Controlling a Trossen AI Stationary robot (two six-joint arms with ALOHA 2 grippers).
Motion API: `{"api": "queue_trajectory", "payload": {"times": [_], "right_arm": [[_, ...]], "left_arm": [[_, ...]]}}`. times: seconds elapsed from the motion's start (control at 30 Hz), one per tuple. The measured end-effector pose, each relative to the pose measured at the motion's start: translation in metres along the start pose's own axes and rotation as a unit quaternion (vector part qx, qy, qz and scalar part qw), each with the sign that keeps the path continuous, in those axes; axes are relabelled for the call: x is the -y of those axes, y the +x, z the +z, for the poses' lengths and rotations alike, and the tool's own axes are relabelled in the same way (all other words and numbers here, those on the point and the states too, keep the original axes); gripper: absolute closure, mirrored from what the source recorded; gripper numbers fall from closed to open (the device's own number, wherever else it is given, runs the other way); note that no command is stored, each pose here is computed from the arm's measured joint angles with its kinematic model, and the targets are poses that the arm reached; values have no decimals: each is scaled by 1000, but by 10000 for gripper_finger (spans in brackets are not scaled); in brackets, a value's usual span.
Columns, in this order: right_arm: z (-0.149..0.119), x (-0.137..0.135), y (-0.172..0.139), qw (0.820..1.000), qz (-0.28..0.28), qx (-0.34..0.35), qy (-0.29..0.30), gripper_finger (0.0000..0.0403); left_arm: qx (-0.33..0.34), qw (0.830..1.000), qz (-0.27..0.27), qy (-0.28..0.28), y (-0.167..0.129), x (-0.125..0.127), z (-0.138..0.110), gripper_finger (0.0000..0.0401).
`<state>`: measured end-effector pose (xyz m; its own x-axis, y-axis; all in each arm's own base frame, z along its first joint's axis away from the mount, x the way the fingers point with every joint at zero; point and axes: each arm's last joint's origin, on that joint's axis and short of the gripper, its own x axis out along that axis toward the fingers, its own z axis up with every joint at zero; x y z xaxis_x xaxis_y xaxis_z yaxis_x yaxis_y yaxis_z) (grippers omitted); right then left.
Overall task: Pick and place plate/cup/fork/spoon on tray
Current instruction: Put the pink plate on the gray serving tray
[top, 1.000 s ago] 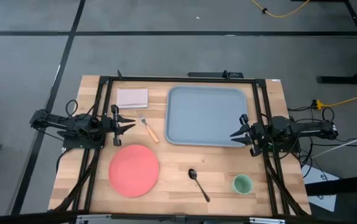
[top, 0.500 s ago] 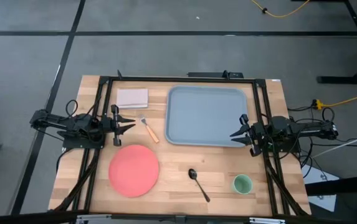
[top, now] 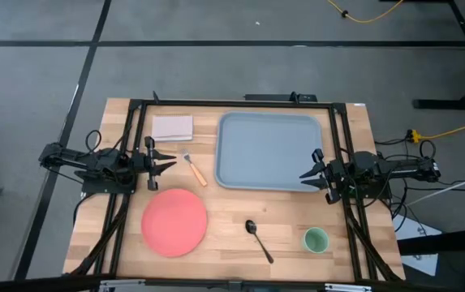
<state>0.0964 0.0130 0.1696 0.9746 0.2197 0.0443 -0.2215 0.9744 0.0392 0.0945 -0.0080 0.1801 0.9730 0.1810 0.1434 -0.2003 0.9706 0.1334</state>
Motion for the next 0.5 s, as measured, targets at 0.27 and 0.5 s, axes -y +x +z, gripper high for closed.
{"api": "queue_trajectory", "payload": {"times": [0.27,0.5], "right_arm": [[0,0,0,1000,3,1,13,325],[2,-1,0,994,10,10,107,325]], "left_arm": [[28,993,-14,-118,0,0,6,335],[100,945,-49,-308,-2,-2,21,335]]}}
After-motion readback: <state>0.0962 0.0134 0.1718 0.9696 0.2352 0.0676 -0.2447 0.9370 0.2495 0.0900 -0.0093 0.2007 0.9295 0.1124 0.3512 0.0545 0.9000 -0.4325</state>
